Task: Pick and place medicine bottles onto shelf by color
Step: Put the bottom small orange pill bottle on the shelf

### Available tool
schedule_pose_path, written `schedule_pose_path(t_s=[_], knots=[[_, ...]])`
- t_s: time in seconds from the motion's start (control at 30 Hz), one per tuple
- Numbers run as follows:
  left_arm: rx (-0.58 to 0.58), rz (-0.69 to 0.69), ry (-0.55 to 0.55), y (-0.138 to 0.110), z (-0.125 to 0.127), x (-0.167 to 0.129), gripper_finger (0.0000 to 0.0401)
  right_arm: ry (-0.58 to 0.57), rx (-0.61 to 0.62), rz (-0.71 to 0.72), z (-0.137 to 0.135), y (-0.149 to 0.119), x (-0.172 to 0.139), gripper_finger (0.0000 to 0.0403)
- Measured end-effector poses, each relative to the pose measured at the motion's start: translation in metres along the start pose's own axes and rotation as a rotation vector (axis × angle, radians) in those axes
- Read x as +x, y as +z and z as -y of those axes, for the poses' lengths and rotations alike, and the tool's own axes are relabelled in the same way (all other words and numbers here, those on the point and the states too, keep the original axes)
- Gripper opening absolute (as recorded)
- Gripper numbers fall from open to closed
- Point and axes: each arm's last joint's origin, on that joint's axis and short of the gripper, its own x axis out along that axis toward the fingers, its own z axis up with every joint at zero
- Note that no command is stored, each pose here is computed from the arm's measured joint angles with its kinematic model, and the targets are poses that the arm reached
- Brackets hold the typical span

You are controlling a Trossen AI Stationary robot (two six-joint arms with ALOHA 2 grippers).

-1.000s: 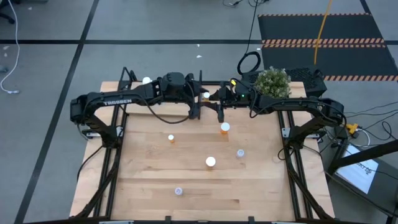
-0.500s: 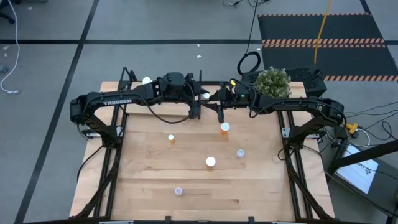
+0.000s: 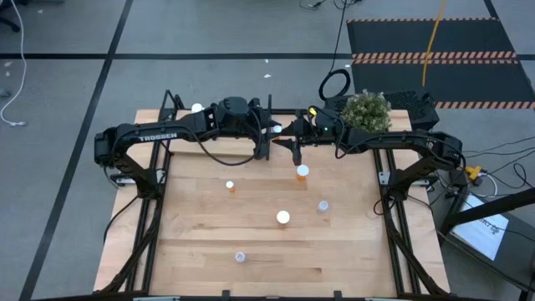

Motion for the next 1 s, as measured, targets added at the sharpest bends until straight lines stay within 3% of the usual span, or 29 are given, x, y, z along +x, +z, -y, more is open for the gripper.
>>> schedule_pose_path(t_s=[0.57, 1.0], knots=[[-0.015, -0.011, 0.016, -0.0008, -0.0003, -0.0001, 0.013, 0.0, 0.009, -0.001, 0.0, -0.0001, 0.0, 0.0111], [-0.079, -0.035, 0.081, -0.0006, -0.005, -0.0085, 0.0131, -0.001, 0.035, -0.026, 0.0, -0.0024, -0.0003, 0.0233]])
